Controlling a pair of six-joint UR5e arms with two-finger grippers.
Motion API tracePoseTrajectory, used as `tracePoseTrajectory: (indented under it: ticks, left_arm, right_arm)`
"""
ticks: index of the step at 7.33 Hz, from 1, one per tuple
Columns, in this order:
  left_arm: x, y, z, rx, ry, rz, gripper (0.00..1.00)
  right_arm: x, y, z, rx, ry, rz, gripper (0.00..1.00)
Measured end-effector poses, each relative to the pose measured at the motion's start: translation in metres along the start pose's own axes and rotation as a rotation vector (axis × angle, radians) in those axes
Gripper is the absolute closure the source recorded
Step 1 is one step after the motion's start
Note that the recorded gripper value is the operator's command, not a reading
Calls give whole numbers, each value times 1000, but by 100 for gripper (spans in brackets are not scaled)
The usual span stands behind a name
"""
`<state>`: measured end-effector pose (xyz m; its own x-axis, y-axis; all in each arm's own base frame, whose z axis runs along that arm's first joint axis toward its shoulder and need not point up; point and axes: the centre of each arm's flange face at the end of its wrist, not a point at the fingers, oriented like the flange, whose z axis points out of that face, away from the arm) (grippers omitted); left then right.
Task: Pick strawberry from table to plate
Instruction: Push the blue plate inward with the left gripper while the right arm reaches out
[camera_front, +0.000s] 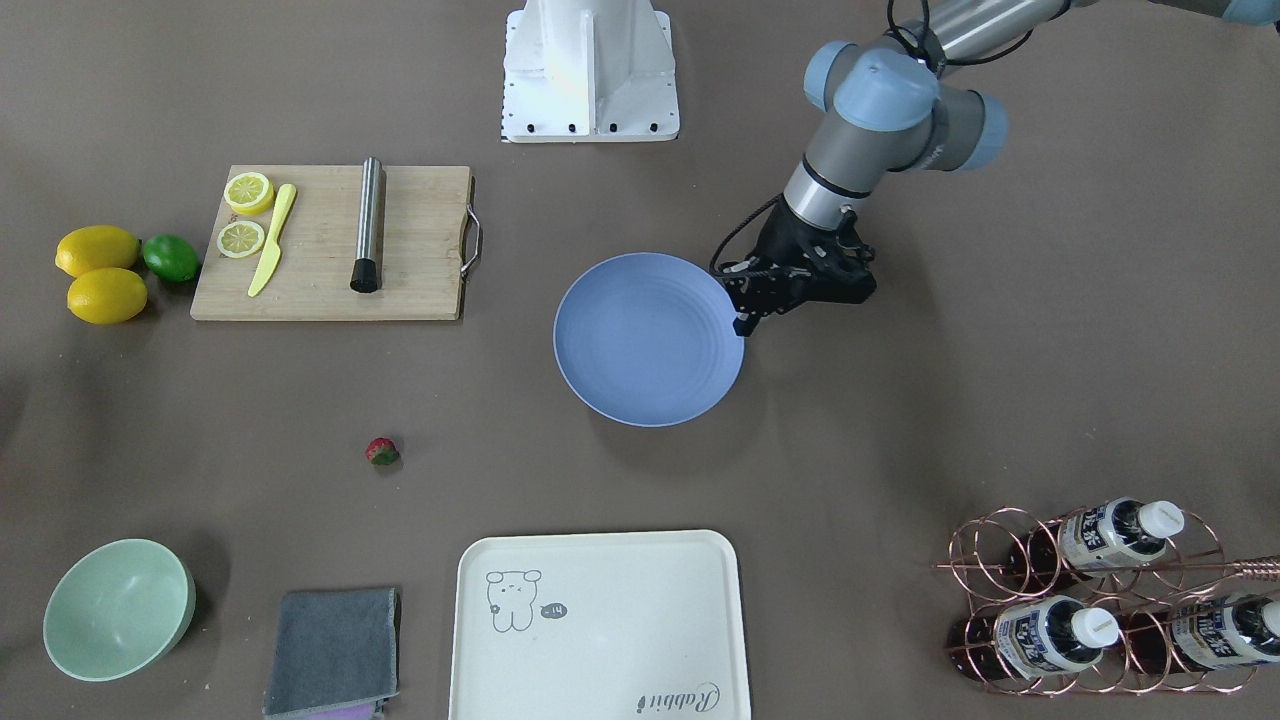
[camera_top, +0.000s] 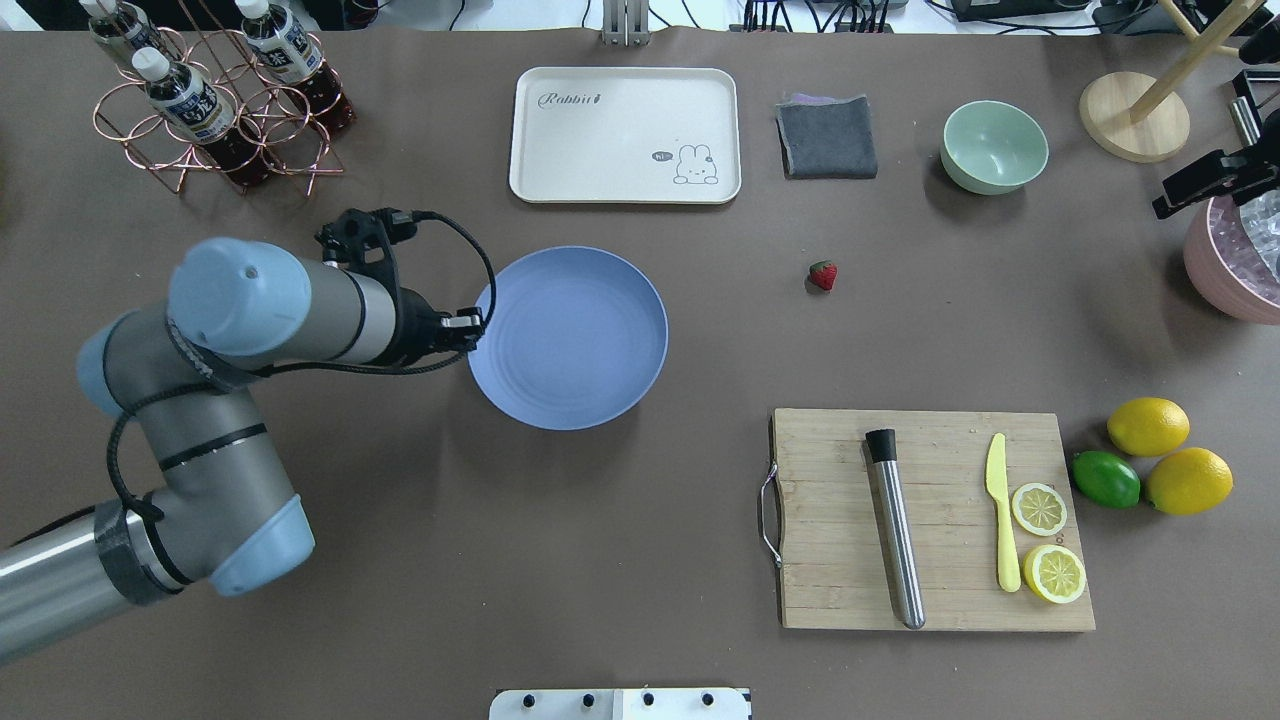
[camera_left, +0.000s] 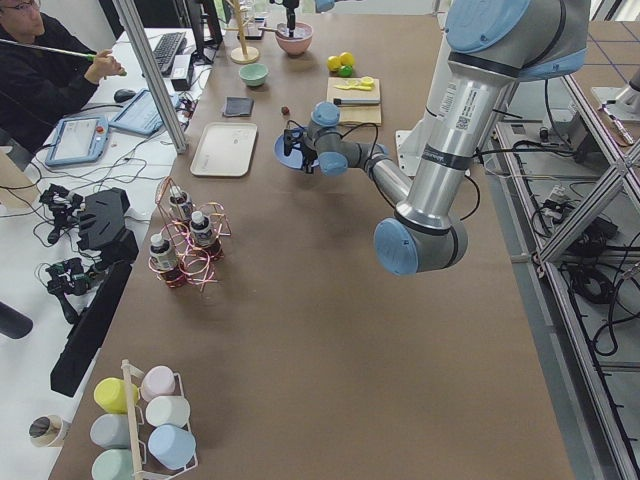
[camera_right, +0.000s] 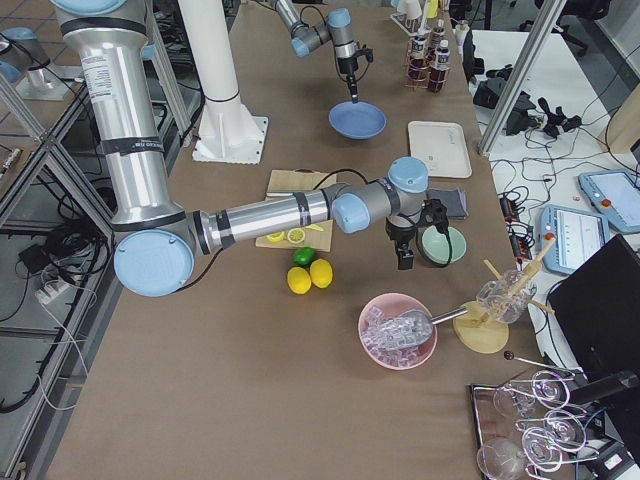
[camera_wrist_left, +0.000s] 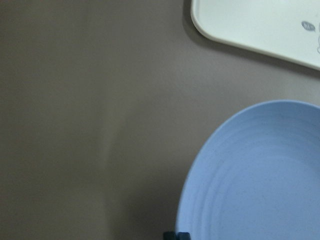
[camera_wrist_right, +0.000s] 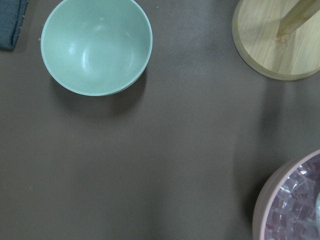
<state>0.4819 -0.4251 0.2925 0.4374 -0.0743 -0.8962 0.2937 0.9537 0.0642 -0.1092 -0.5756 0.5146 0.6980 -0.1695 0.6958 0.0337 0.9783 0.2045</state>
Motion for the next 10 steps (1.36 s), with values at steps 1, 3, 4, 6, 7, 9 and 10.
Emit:
tracePoseTrajectory:
  ticks: [1, 3, 4, 6, 7, 9, 10]
  left_arm:
    - [15, 25, 8, 3, -5, 3, 100]
    - [43, 55, 16, 1, -25, 13, 58]
    - [46, 61, 18, 0, -30, 15, 3]
    - [45, 61, 18, 11, -30, 16, 2]
    - [45, 59, 17, 20, -25, 17, 2]
    - [42, 41, 5, 39, -12, 11, 2]
    - [37, 30, -4, 39, -7, 3, 2]
  right_arm:
    - [-11, -3, 3, 4, -9, 25, 0]
    - [-42, -6, 11, 17, -39, 84, 0]
    - [-59, -8, 16, 23, -55, 111, 0]
    - [-93, -16, 22, 32, -67, 145, 0]
    - [-115, -21, 27, 32, -70, 148, 0]
    - [-184, -29, 41, 38, -78, 186, 0]
    - [-223, -28, 52, 45, -76, 205, 0]
